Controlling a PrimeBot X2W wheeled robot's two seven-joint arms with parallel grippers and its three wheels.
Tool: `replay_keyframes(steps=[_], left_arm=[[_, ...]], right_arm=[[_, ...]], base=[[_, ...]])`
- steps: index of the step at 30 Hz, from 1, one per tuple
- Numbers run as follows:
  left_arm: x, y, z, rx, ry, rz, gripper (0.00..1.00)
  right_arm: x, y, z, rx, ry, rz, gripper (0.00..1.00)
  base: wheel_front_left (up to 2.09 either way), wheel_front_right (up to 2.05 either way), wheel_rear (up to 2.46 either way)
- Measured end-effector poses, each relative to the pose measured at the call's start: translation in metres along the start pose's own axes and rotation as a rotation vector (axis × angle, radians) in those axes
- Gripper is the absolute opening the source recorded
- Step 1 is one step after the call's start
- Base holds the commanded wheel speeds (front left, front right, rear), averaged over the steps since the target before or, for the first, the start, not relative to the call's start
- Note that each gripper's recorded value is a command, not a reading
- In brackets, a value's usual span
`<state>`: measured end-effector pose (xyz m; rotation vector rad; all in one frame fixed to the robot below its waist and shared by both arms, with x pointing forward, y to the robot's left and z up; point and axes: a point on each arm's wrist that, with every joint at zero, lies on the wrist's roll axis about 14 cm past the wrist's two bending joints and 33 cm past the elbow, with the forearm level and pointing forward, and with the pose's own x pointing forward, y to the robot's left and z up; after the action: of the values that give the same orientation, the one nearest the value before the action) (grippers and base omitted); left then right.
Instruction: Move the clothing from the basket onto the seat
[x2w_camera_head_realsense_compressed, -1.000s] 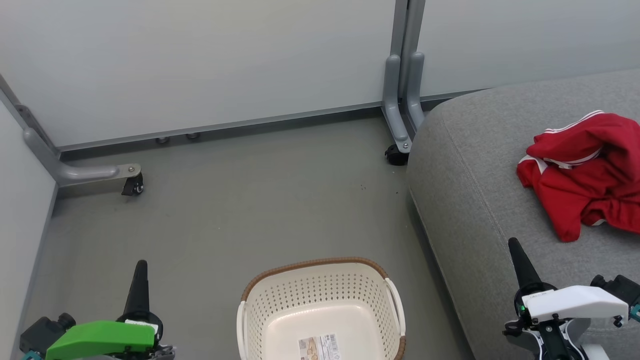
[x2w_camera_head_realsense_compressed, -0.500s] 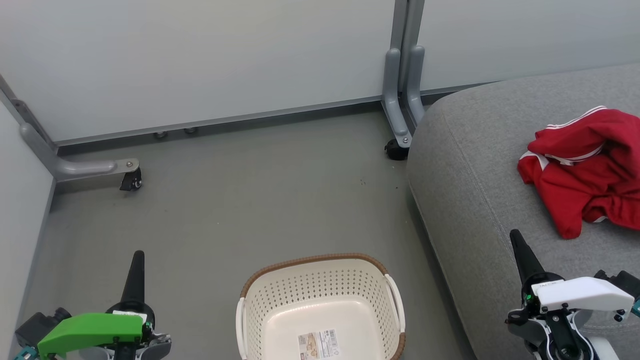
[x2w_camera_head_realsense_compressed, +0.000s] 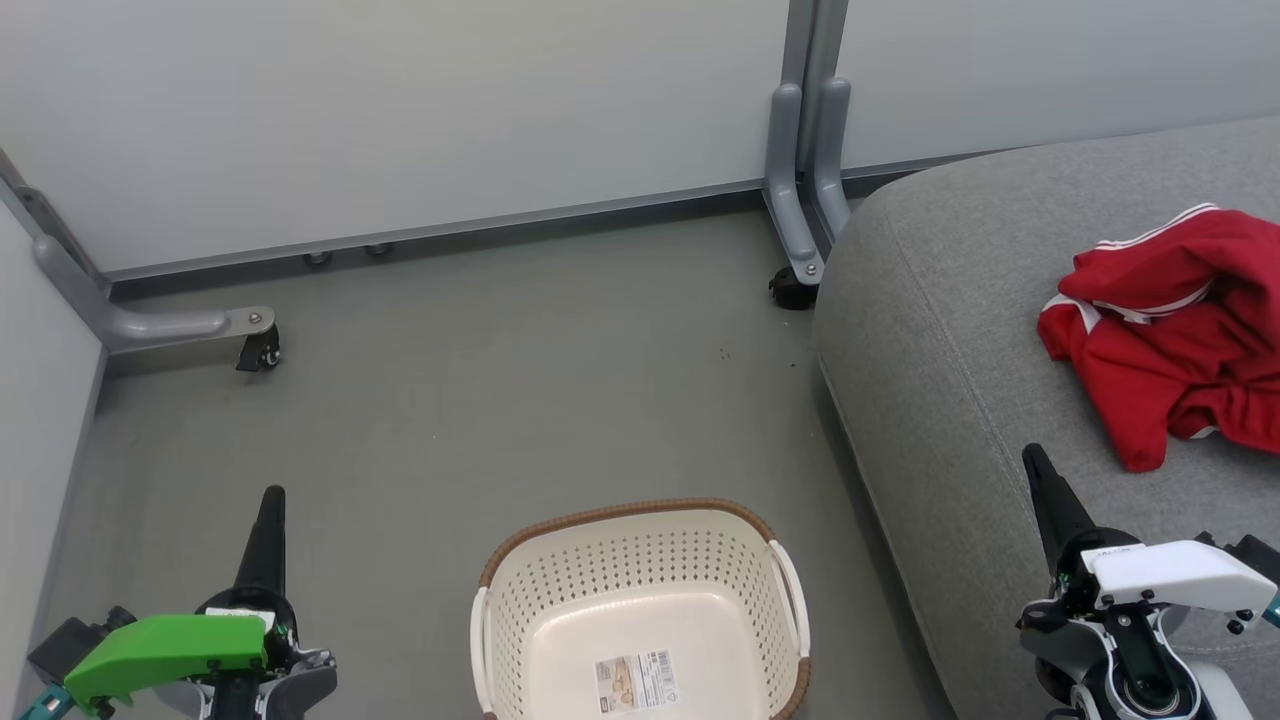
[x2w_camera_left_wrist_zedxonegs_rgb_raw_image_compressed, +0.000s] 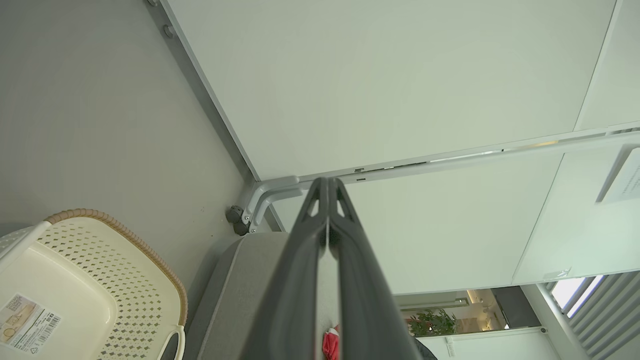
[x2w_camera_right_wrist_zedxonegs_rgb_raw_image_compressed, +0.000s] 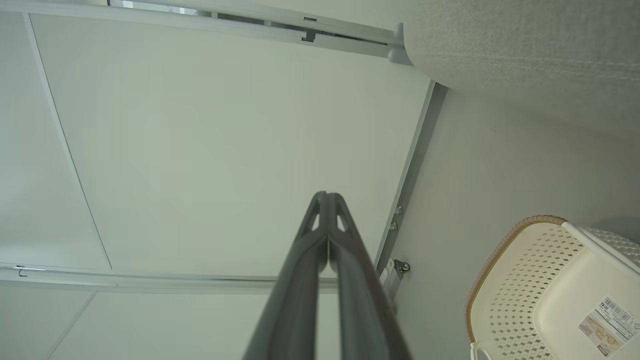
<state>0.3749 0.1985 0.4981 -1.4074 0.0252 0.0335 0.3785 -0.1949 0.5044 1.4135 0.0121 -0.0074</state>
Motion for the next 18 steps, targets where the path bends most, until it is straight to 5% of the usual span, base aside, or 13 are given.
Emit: replay_keyframes(steps=[18], left_arm=[[0.0102, -0.0053, 0.0014, -0.134, 0.006, -0.022, 0.00]], right_arm=[[0.0071, -0.0003, 0.0044, 0.127, -0.003, 0.002, 0.00]], base=[[0.00, 0.00, 0.00]])
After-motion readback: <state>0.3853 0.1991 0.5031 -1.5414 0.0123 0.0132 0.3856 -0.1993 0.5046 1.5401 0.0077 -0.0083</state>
